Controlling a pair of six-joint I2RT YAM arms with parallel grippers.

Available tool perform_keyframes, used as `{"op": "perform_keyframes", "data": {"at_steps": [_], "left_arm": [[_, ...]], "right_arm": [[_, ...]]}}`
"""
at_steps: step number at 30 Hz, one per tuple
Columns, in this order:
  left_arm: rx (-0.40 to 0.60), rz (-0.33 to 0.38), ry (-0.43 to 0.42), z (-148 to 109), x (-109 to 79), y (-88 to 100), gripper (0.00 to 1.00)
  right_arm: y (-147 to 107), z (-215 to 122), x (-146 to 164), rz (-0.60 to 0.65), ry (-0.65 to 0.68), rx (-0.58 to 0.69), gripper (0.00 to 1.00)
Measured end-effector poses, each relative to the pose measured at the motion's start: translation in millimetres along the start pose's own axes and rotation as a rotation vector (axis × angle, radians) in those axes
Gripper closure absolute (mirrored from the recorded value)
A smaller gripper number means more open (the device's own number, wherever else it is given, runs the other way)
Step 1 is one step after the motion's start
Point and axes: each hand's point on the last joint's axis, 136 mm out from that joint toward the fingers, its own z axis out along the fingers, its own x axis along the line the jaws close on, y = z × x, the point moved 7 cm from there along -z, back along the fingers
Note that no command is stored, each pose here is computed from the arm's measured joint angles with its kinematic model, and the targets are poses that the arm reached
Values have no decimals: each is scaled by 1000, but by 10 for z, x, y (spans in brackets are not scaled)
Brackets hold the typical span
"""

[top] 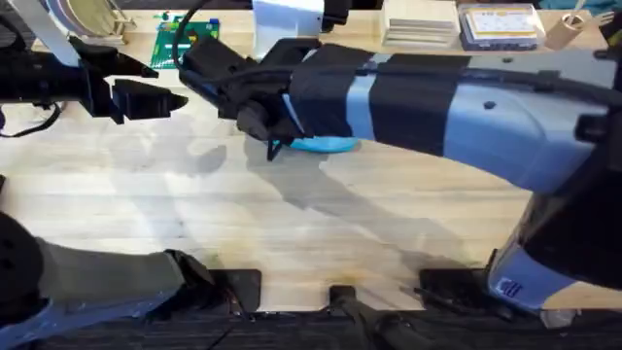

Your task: Unzip the bag, pick up the pens from the table one at a time and place them inside, then zip the bag closed.

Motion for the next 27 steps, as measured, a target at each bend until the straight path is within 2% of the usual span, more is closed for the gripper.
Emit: {"op": "perform_keyframes", "data": {"at_steps": [7,22,24,25,27], "left_arm": [[0,0,0,0,0,0,7],[0,0,0,0,0,0,7],[0,0,0,0,0,0,7],[0,0,0,0,0,0,7],[0,0,0,0,0,0,7]], "right_arm": [[64,23,20,-16,18,-16,48],[0,118,17,-62,-1,-6,182],[-1,118,15,-65,-2,-5,223],[-2,119,14,-65,-3,-5,303],[-2,118,14,-65,-3,-5,364]]}}
